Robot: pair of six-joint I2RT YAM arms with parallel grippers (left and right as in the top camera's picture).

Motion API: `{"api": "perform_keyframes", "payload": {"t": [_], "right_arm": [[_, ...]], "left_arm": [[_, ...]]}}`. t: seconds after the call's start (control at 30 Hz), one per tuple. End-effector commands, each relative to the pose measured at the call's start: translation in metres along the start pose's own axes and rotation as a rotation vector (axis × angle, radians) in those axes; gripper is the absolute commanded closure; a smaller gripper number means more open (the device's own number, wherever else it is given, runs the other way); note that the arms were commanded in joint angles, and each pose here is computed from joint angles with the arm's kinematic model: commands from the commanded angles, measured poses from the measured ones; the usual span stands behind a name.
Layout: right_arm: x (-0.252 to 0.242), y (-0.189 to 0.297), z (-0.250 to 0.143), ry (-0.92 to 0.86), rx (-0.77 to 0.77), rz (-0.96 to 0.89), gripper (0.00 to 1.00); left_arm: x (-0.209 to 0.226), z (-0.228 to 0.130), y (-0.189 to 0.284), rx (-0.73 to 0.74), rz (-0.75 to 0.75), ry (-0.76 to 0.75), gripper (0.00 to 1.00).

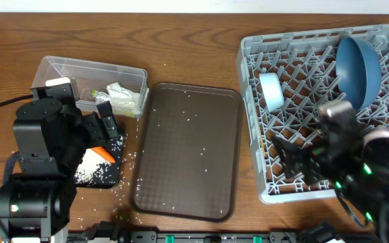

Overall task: Sort waste into correct bins and load items into the dishwasher rack
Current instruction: 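Release the chopstick in the rack and withdraw the right gripper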

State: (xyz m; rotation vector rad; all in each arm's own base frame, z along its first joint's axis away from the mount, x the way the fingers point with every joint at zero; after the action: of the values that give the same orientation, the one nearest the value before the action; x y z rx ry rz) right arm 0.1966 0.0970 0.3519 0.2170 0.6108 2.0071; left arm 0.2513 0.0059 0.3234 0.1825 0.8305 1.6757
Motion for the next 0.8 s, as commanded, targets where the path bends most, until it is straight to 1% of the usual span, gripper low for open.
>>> {"api": "perform_keyframes", "payload": {"t": [0.0, 0.17, 0.33, 0.63, 0.77], "right_arm": [[-0.003, 0.009, -0.01, 0.131, -0.007, -0.037, 0.01], [-0.01, 0.003, -0.04, 0.109, -0.002, -0.08, 0.01], [-0.021, -0.015, -0.07, 0.068, -0.082, -0.156, 0.01], [-0.024, -0.041, -0.135, 0.045, -0.178, -0.234, 0.01], [-0.022, -0.053, -0.15, 0.049, -0.226, -0.239, 0.01]], "left_arm": [[0.002, 0.001, 0.001, -0.005, 0.011, 0.012, 0.02], [0.002, 0.001, 0.001, -0.005, 0.011, 0.012, 0.02], [0.002, 0.001, 0.001, -0.005, 0.011, 0.012, 0.02], [0.002, 0.001, 0.001, -0.005, 0.011, 0.012, 0.02], [0.002, 0.001, 0.001, -0.005, 0.011, 0.012, 0.02]]}}
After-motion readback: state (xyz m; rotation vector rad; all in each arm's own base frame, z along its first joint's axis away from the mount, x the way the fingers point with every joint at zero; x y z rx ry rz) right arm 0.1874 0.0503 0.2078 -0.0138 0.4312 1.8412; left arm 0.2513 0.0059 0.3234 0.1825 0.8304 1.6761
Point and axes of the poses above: each gripper's point midway between its finger pads, its own y axis back along the fingers, its own x axis along the line the jaws close on, z = x × y, the point moved 1 cm from there along y, back along the fingers, and after that the axes turned 14 degrees about y, right-handed, at the moved point
